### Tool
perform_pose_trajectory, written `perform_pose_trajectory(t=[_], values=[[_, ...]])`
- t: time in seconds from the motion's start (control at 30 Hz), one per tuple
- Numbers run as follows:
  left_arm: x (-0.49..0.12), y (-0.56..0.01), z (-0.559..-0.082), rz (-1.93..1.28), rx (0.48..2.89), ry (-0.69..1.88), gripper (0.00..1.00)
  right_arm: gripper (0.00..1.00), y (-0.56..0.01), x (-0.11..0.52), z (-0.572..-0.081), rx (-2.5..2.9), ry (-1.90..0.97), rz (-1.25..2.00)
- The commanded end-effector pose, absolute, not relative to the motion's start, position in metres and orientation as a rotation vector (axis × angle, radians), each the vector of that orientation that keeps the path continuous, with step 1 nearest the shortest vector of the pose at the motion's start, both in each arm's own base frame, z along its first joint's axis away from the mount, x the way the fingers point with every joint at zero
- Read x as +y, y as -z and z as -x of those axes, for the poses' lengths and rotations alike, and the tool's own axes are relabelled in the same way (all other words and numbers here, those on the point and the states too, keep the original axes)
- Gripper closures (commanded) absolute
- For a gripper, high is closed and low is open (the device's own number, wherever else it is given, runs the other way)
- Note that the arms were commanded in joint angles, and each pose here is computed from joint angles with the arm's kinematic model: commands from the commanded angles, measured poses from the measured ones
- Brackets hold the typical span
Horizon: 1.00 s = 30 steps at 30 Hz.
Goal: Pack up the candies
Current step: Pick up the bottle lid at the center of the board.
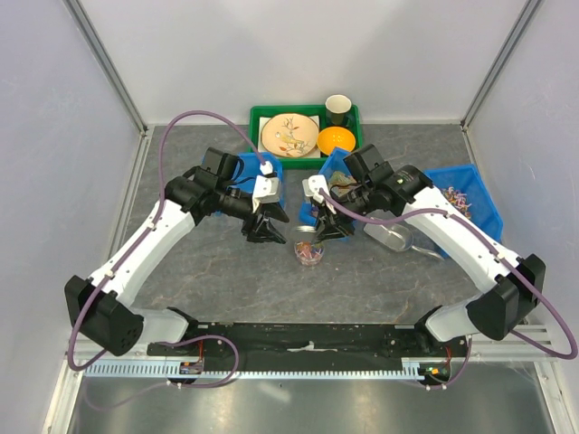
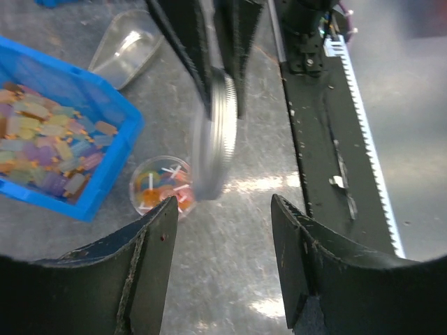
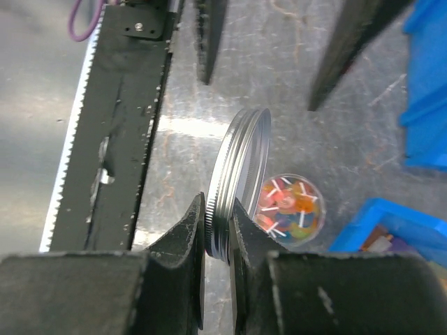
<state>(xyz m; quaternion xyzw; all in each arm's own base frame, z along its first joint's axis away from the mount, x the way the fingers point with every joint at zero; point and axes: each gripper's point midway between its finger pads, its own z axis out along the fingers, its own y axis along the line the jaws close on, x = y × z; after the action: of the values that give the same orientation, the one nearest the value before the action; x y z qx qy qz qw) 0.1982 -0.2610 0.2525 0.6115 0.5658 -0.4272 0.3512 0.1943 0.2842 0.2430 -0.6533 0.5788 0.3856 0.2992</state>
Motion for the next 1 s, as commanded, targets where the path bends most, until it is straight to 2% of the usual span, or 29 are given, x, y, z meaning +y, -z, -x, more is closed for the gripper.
perform_pose_trajectory(t=[0.0, 0.5, 0.63, 0.83, 0.87, 0.97], values=[[-0.269, -0.277, -0.212, -1.541, 1.347, 1.030, 0.37, 0.99, -0.264, 0.289, -0.176, 1.427, -1.134, 1.756], [-0.279, -0.260, -0.191, -1.612, 1.385, 1.185, 0.38, 0.99, -0.266, 0.296, -0.198, 1.433, -1.047, 1.737], [-0.280, -0.257, -0.191, -1.617, 1.391, 1.189, 0.42, 0.99, -0.261, 0.299, -0.202, 1.443, -1.051, 1.739], [-0.281, -0.255, -0.193, -1.616, 1.410, 1.189, 0.62, 0.98, -0.256, 0.298, -0.207, 1.459, -1.016, 1.739], [-0.282, -0.253, -0.194, -1.613, 1.422, 1.193, 0.69, 0.98, -0.256, 0.298, -0.207, 1.459, -1.012, 1.738], [-0.282, -0.252, -0.195, -1.610, 1.429, 1.197, 0.77, 0.97, -0.258, 0.299, -0.209, 1.462, -1.007, 1.728]])
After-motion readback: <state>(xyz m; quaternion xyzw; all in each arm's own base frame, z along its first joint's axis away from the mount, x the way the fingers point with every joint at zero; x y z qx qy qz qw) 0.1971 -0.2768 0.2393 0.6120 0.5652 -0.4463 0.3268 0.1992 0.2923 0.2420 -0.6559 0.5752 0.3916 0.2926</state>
